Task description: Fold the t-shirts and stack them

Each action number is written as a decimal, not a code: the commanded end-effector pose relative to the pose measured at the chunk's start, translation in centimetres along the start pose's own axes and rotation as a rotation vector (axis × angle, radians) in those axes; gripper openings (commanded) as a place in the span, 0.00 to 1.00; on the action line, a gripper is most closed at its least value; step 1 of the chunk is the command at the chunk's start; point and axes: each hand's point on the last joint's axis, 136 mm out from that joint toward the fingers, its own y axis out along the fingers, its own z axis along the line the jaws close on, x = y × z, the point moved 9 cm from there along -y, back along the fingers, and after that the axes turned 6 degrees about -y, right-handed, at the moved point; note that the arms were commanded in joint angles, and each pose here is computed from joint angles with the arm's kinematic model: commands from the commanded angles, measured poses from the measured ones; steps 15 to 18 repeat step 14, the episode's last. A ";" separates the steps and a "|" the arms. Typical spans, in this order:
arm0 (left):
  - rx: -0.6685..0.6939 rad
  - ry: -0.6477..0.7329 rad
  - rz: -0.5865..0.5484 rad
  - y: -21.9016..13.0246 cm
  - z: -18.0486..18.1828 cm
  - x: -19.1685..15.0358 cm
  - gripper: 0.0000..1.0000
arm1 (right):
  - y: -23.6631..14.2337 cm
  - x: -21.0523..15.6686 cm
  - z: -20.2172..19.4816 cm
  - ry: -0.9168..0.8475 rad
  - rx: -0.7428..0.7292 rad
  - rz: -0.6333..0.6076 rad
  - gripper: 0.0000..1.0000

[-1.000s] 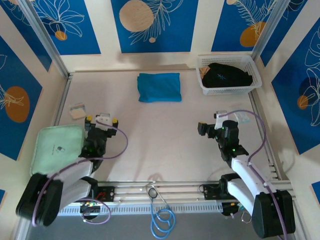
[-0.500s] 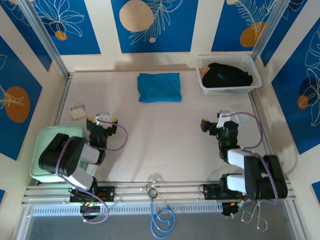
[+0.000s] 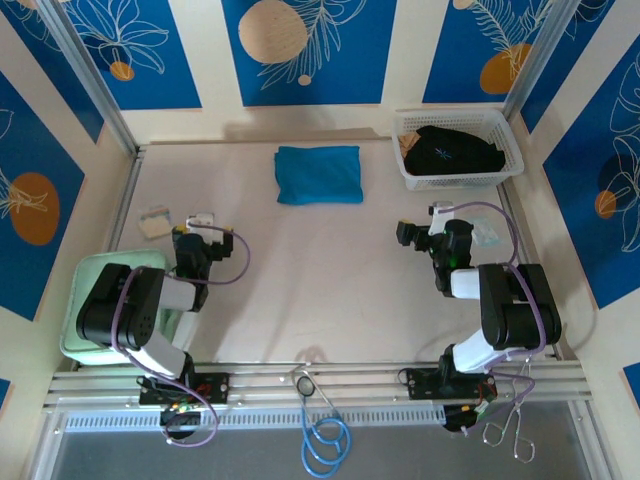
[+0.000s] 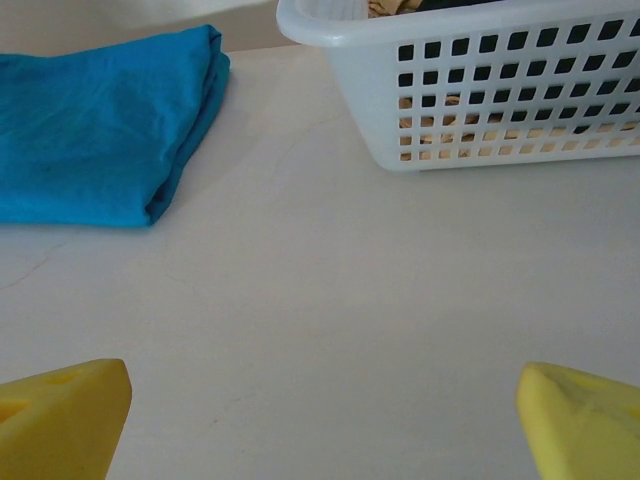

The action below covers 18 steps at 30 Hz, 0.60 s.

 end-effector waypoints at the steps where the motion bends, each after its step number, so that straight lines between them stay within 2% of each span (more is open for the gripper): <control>1: -0.013 -0.029 -0.014 0.0 0.1 0.5 1.00 | 0.0 0.5 0.2 -0.020 0.019 -0.012 0.99; 18: -0.029 -0.038 -0.005 0.1 0.3 0.6 1.00 | 0.0 0.4 0.2 -0.021 0.018 -0.010 0.99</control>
